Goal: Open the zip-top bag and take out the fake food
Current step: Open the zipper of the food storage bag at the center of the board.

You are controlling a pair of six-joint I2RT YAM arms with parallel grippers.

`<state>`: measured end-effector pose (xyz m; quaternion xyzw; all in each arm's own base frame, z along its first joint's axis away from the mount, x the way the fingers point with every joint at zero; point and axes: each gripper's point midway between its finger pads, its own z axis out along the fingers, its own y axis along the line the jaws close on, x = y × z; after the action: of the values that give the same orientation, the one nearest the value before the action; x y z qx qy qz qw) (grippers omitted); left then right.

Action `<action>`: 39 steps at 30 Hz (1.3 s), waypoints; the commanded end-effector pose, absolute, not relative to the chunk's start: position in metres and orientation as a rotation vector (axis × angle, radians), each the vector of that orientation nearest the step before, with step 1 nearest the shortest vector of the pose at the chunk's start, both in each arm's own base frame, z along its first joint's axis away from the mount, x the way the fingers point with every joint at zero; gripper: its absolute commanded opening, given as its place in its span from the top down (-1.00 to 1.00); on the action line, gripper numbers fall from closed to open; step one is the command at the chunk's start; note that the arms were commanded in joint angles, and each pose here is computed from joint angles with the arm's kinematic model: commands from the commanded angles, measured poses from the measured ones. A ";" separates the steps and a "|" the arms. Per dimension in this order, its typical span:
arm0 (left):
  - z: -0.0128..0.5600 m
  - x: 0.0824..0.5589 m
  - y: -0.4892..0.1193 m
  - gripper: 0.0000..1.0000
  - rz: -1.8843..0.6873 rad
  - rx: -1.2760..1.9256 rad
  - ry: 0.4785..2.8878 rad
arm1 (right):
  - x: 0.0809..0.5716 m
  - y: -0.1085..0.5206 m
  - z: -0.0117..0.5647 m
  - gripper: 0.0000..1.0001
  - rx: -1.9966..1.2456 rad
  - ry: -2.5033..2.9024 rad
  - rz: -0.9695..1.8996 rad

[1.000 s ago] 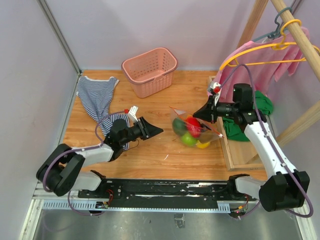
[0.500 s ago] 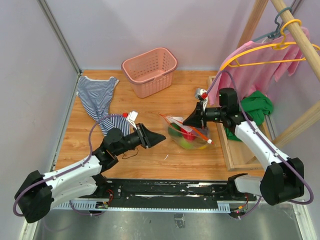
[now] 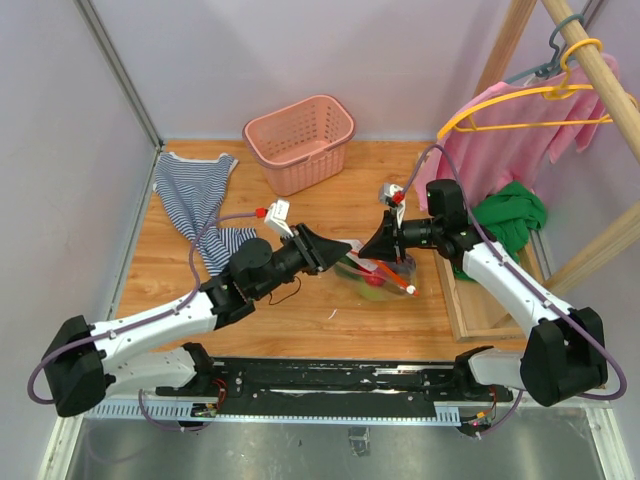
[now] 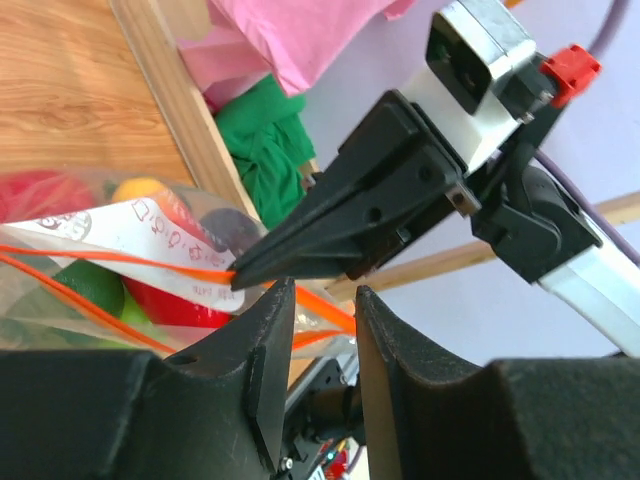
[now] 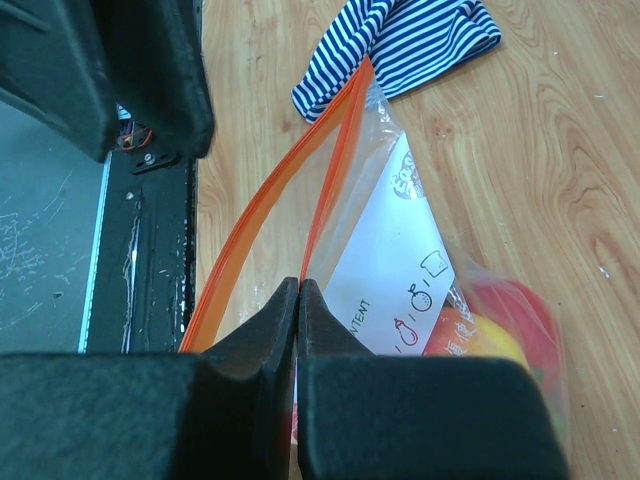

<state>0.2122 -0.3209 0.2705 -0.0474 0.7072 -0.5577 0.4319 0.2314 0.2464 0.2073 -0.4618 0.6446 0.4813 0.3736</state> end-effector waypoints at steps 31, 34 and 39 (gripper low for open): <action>0.174 0.220 -0.357 0.33 -1.154 -0.082 2.011 | 0.219 0.247 0.233 0.99 -1.269 1.581 1.202; 0.168 0.221 -0.357 0.16 -1.141 -0.079 2.020 | 0.215 0.248 0.237 0.99 -1.280 1.564 1.218; 0.157 0.223 -0.355 -0.18 -1.108 -0.100 2.042 | 0.206 0.249 0.241 0.99 -1.302 1.526 1.265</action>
<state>0.2197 -0.3565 0.1657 -0.0361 0.8047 -0.4499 0.3858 0.2217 0.2414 0.2179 -0.4815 0.6390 0.4727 0.3693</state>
